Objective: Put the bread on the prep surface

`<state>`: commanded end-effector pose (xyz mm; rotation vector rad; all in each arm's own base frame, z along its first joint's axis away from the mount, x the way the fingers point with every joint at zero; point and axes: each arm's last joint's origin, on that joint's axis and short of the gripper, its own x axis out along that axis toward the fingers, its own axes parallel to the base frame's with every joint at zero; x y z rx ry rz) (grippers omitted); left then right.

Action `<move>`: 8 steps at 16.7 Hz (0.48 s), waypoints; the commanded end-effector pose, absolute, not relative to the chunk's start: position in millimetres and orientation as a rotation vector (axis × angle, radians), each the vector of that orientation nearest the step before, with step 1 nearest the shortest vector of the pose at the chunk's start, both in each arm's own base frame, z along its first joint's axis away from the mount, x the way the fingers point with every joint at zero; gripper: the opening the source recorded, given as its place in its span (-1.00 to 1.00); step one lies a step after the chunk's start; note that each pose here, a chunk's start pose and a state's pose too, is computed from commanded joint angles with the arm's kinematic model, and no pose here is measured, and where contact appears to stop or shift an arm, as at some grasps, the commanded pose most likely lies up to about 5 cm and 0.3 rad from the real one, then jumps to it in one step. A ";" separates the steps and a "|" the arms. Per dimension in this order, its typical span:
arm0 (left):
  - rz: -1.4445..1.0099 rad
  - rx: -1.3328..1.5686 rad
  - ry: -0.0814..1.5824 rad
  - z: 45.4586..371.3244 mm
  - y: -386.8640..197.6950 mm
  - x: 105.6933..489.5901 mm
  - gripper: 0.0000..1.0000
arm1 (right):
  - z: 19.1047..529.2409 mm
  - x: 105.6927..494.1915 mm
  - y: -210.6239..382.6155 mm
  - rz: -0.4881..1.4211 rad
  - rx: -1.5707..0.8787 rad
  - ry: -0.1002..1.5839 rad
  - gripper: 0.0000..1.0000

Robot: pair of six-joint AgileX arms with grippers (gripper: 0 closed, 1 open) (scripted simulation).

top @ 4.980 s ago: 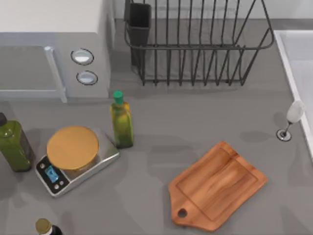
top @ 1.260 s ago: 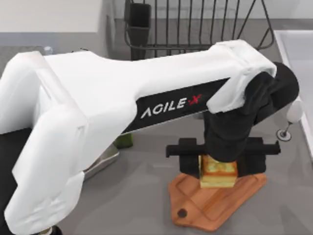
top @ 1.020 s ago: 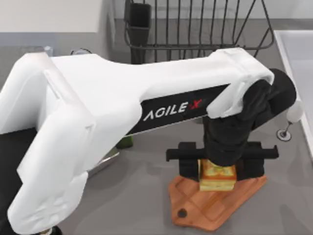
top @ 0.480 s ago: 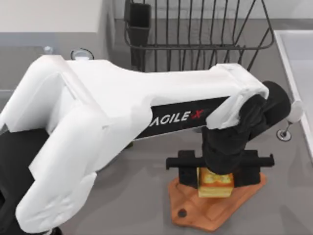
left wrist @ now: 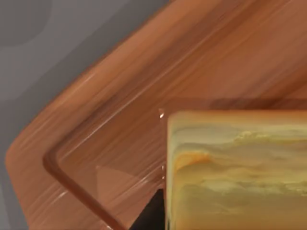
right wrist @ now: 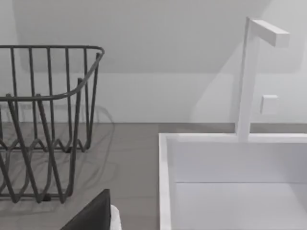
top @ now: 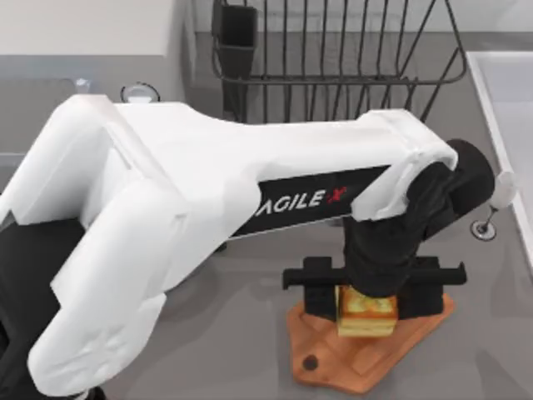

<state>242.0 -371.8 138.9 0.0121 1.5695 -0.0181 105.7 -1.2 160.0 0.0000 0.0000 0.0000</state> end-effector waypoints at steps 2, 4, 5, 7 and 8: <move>-0.018 0.012 1.570 138.9 -371.8 242.0 0.06 | 160.0 105.7 -1.2 0.000 0.000 0.000 1.00; -0.018 0.012 1.570 138.9 -371.8 242.0 0.36 | 160.0 105.7 -1.2 0.000 0.000 0.000 1.00; -0.018 0.012 1.570 138.9 -371.8 242.0 0.51 | 160.0 105.7 -1.2 0.000 0.000 0.000 1.00; -0.018 0.012 1.570 138.9 -371.8 242.0 0.81 | 160.0 105.7 -1.2 0.000 0.000 0.000 1.00; -0.018 0.012 1.570 138.9 -371.8 242.0 0.96 | 160.0 105.7 -1.2 0.000 0.000 0.000 1.00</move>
